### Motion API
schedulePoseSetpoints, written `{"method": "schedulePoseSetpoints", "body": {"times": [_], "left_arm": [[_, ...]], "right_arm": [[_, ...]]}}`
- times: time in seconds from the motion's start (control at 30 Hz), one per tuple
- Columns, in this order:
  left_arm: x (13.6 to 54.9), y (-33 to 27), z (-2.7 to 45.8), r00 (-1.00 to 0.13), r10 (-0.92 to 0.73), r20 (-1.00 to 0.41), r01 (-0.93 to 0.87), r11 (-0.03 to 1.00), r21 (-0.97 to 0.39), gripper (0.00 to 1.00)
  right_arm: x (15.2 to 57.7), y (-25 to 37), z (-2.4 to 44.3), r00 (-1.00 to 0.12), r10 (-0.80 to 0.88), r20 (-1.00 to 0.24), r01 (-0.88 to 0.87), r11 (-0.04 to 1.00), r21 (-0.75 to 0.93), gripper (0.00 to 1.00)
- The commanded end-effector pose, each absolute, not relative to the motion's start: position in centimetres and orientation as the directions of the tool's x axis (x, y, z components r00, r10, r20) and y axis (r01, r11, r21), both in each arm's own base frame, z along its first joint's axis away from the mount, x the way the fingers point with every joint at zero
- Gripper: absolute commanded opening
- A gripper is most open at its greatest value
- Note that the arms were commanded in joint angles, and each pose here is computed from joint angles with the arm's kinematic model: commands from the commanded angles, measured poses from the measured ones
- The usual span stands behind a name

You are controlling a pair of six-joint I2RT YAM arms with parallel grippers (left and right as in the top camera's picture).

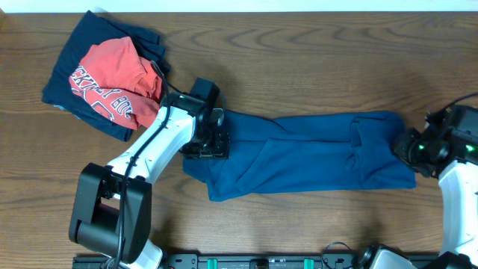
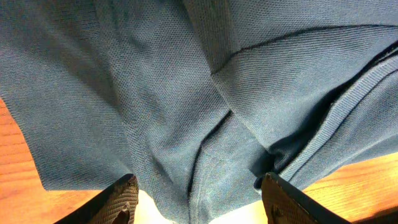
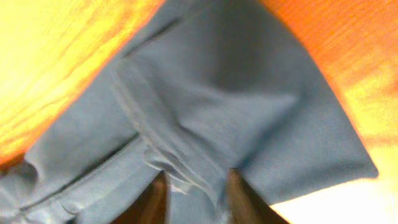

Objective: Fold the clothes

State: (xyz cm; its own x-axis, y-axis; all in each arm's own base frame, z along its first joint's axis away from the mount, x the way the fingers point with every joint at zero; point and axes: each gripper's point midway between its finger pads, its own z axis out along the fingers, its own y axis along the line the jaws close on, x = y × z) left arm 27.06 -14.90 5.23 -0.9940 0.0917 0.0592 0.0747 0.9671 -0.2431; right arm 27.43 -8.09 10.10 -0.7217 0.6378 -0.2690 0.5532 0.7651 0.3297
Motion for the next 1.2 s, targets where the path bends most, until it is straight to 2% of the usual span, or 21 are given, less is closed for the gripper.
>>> {"method": "schedulePoseSetpoints", "body": {"times": [0.0,0.07,0.17,0.23,0.3,0.33,0.53,0.6,0.67,0.7,0.83,0.97,1.0,1.17], "left_arm": [[27.5,-15.1,5.8,-0.996,0.084,0.031,0.074,0.965,-0.25,0.65],[27.7,-15.7,5.9,-0.996,0.087,0.021,0.078,0.957,-0.28,0.65],[28.1,-16.6,6.2,-0.996,0.091,0.006,0.084,0.941,-0.329,0.65],[28.4,-16.8,6.3,-0.996,0.092,-0.007,0.089,0.937,-0.338,0.64],[28.5,-16.8,6.3,-0.996,0.091,-0.01,0.089,0.937,-0.339,0.64],[28.5,-16.8,6.3,-0.996,0.091,-0.01,0.089,0.937,-0.339,0.65],[28.4,-16.8,6.3,-0.996,0.091,-0.008,0.089,0.937,-0.338,0.65],[28.5,-16.8,6.3,-0.996,0.091,-0.01,0.089,0.936,-0.339,0.65],[28.5,-16.8,6.3,-0.996,0.091,-0.01,0.088,0.937,-0.339,0.64],[28.5,-16.8,6.3,-0.996,0.091,-0.01,0.088,0.937,-0.339,0.64],[28.4,-16.8,6.3,-0.997,0.078,-0.004,0.075,0.938,-0.34,0.65],[28.4,-16.9,6.3,-0.997,0.074,-0.002,0.07,0.936,-0.344,0.65],[28.4,-17.0,6.3,-0.997,0.074,0.0,0.069,0.935,-0.347,0.65],[28.3,-17.1,6.4,-0.997,0.075,0.002,0.07,0.932,-0.355,0.65]], "right_arm": [[26.8,-7.8,9.0,-0.735,0.644,-0.213,0.56,0.753,0.344,0.22],[26.1,-7.4,7.5,-0.744,0.648,-0.161,0.576,0.744,0.339,0.21],[25.8,-6.3,5.5,-0.759,0.644,-0.1,0.574,0.733,0.365,0.31],[26.8,-4.8,4.6,-0.789,0.606,-0.103,0.508,0.737,0.447,0.36],[27.5,-4.2,4.1,-0.797,0.593,-0.116,0.477,0.734,0.483,0.53],[27.7,-4.1,3.7,-0.802,0.584,-0.122,0.469,0.743,0.477,0.58],[27.9,-3.4,2.6,-0.86,0.478,-0.177,0.386,0.838,0.387,0.61],[27.8,-3.9,2.2,-0.857,0.481,-0.184,0.413,0.855,0.314,0.54],[27.7,-4.2,1.9,-0.851,0.489,-0.19,0.436,0.861,0.261,0.38],[27.7,-4.3,1.8,-0.849,0.492,-0.194,0.444,0.862,0.246,0.35],[28.3,-3.9,1.4,-0.85,0.484,-0.208,0.44,0.869,0.225,0.31],[28.6,-3.5,1.1,-0.841,0.502,-0.2,0.458,0.859,0.231,0.05],[28.9,-3.3,1.2,-0.837,0.508,-0.203,0.458,0.854,0.247,0.01],[30.7,-1.7,3.4,-0.821,0.516,-0.247,0.408,0.831,0.379,0.01]]}}
